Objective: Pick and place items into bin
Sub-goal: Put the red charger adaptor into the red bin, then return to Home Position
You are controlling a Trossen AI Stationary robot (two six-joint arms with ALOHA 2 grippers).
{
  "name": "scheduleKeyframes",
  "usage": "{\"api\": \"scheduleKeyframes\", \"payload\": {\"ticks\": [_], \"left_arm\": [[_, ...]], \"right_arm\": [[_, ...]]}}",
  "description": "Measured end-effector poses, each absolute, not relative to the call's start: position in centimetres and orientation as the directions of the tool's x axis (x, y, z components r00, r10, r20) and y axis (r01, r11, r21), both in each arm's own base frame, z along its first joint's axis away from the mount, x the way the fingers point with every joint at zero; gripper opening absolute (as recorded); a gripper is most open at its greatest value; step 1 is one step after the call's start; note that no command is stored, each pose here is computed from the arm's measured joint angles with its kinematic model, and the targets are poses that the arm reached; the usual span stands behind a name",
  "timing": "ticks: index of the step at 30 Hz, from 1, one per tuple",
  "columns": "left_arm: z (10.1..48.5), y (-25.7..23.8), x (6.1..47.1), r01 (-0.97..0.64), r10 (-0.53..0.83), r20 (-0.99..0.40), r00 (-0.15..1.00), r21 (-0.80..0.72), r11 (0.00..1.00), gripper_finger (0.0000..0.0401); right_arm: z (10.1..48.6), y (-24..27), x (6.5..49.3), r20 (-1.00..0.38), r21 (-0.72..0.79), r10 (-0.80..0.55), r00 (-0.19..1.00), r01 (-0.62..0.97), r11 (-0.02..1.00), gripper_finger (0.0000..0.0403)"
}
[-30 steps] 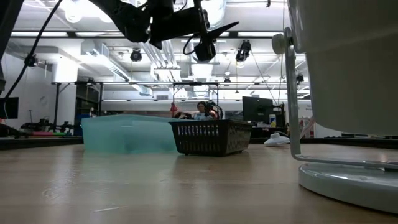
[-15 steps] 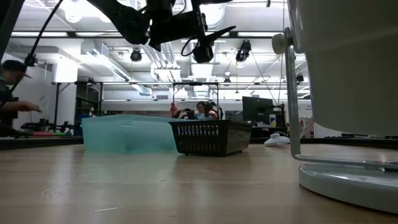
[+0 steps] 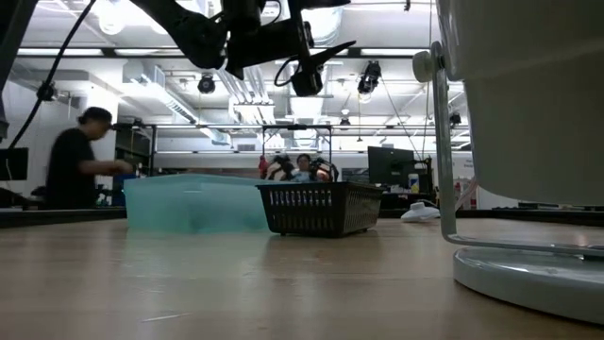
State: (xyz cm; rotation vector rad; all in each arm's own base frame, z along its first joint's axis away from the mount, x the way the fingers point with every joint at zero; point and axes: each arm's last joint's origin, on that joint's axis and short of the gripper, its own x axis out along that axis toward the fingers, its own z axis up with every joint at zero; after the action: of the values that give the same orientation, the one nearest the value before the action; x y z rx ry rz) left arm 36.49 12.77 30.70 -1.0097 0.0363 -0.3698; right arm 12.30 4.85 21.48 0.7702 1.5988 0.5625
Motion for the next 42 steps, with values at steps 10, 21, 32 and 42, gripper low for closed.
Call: {"api": "scheduleKeyframes", "payload": {"ticks": [10,21,32,42], "left_arm": [[30.7,12.8,36.5,0.287,-0.321,0.139,0.937,-0.832,0.475,0.0256],[30.9,13.0,36.4,0.292,-0.295,0.147,0.944,-0.789,0.54,0.0256],[33.6,12.5,35.4,0.232,-0.14,0.213,0.967,-0.513,0.826,0.0247],[35.6,7.9,33.9,-0.082,0.095,0.061,0.994,-0.191,0.978,0.0204]], "right_arm": [[21.4,4.9,12.3,-0.662,0.734,0.747,-0.064,0.148,0.663,0.022],[23.2,4.6,13.6,-0.71,0.702,0.699,0.087,0.015,0.712,0.0203],[29.8,1.5,13.1,-0.723,0.425,0.41,0.556,-0.109,0.899,0.0153],[34.3,-1.0,13.0,-0.438,0.293,0.243,0.866,-0.118,0.949,0.0132]]}}
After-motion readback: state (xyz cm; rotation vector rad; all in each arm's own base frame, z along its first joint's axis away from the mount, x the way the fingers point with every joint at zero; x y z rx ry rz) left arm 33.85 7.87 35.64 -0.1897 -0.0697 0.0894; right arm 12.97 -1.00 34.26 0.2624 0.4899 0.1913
